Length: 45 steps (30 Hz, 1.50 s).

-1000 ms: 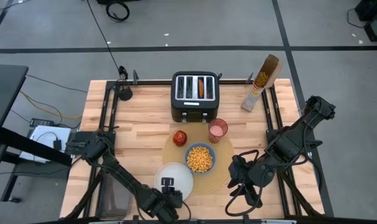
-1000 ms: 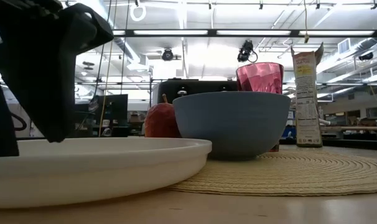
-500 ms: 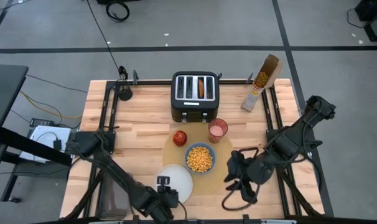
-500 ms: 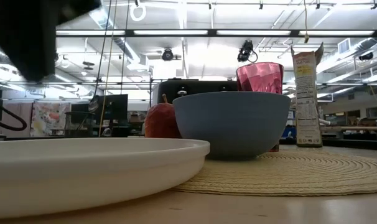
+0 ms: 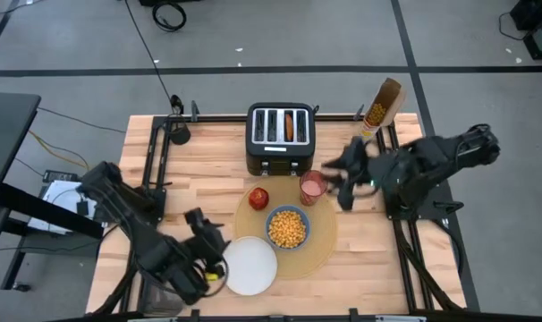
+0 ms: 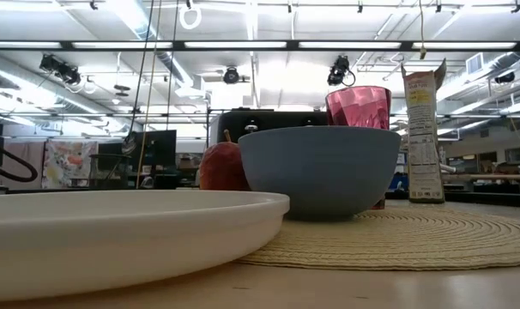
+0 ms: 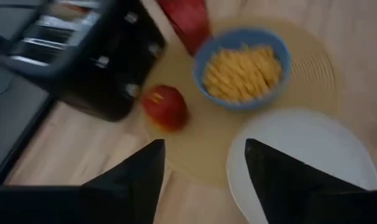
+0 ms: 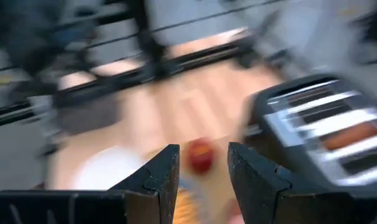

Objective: Arrange a breakfast setting
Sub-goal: Put the bread on the white plate

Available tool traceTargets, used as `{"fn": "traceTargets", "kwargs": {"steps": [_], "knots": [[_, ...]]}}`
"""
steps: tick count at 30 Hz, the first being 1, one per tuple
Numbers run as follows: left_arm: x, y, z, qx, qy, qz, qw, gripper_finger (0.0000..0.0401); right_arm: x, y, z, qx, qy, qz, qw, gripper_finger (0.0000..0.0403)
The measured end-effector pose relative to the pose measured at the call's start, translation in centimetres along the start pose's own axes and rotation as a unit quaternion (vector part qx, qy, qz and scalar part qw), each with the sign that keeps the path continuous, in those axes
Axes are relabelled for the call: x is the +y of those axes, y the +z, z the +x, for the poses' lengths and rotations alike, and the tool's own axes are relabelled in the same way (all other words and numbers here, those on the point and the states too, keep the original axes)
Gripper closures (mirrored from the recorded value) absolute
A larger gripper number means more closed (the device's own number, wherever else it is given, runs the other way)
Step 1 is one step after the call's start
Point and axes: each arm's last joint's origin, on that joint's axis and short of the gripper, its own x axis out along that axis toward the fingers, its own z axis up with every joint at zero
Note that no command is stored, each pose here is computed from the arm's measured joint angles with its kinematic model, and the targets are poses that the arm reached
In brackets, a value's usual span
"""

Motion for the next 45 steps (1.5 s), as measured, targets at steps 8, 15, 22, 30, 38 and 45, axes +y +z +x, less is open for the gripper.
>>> {"fn": "traceTargets", "kwargs": {"steps": [8,15,22,30,38,45], "knots": [[1.3,-1.2,2.0,-0.057,-0.071,-0.140,0.986,0.0134,-5.5,0.3,0.9,0.013,-0.064,0.035,0.997,0.0243],[1.1,-1.4,6.0,-0.133,-0.187,-0.206,0.951,0.0133,-9.2,-4.2,5.7,0.044,-0.044,0.096,0.993,0.0187],[5.6,1.3,5.0,-0.195,-0.172,-0.214,0.942,0.0133,-13.8,-6.6,9.6,0.035,-0.071,0.107,0.991,0.0141],[13.8,4.1,4.1,-0.265,-0.089,-0.247,0.928,0.0133,-18.2,-4.0,13.7,0.005,-0.087,0.041,0.995,0.0151],[21.0,5.2,4.3,-0.309,0.001,-0.332,0.891,0.0134,-16.0,0.7,16.9,-0.019,-0.234,0.102,0.967,0.0164],[25.8,4.9,3.4,-0.340,0.026,-0.365,0.867,0.0134,-15.1,0.7,21.6,0.046,-0.275,0.169,0.945,0.0175]]}}
